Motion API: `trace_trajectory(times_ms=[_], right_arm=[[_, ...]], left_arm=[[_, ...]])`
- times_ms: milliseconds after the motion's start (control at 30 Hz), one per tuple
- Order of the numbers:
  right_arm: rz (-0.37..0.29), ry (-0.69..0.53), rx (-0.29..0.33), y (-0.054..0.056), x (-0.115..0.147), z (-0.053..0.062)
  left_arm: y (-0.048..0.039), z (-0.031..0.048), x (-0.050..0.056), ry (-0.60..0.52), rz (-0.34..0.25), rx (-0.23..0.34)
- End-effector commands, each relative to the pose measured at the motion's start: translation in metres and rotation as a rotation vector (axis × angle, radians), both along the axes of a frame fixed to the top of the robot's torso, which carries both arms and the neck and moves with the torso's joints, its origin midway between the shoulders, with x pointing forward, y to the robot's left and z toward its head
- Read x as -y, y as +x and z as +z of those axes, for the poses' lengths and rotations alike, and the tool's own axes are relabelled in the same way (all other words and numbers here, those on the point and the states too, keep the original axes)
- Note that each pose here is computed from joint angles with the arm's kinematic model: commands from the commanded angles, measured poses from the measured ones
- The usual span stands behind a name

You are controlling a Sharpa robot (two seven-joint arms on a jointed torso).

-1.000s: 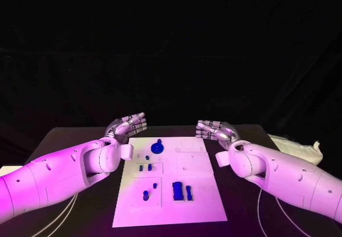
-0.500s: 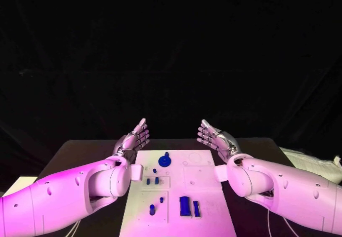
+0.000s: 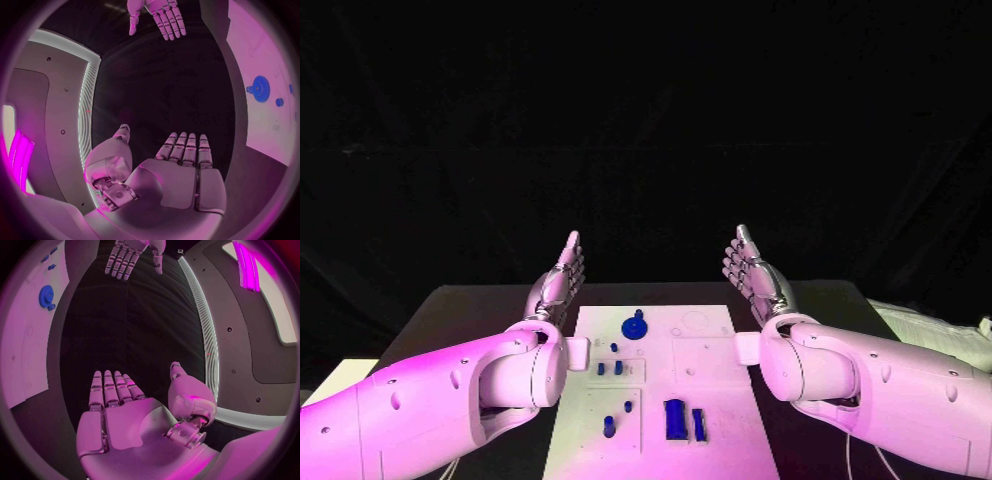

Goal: Assemble the parts on the task board

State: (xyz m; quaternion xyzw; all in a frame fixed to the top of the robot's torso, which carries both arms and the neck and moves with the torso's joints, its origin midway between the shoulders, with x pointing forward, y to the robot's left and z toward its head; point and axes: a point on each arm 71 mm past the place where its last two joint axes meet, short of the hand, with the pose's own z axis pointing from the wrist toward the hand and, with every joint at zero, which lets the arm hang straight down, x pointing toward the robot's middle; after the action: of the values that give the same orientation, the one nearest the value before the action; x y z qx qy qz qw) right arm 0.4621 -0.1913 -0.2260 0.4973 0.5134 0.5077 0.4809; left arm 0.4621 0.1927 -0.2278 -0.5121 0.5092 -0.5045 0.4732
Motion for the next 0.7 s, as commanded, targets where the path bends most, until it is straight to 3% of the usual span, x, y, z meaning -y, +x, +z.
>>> trace_trajectory(times_ms=[33,700], right_arm=[[-0.026,0.000,0.021,-0.0003,0.0011,0.0018],[-0.026,0.000,0.021,-0.0003,0.0011,0.0018]], left_arm=[[-0.0003,0.0036,0.0003,0.024,0.011,0.043],[-0.0003,0.0036,0.0003,0.024,0.011,0.043]])
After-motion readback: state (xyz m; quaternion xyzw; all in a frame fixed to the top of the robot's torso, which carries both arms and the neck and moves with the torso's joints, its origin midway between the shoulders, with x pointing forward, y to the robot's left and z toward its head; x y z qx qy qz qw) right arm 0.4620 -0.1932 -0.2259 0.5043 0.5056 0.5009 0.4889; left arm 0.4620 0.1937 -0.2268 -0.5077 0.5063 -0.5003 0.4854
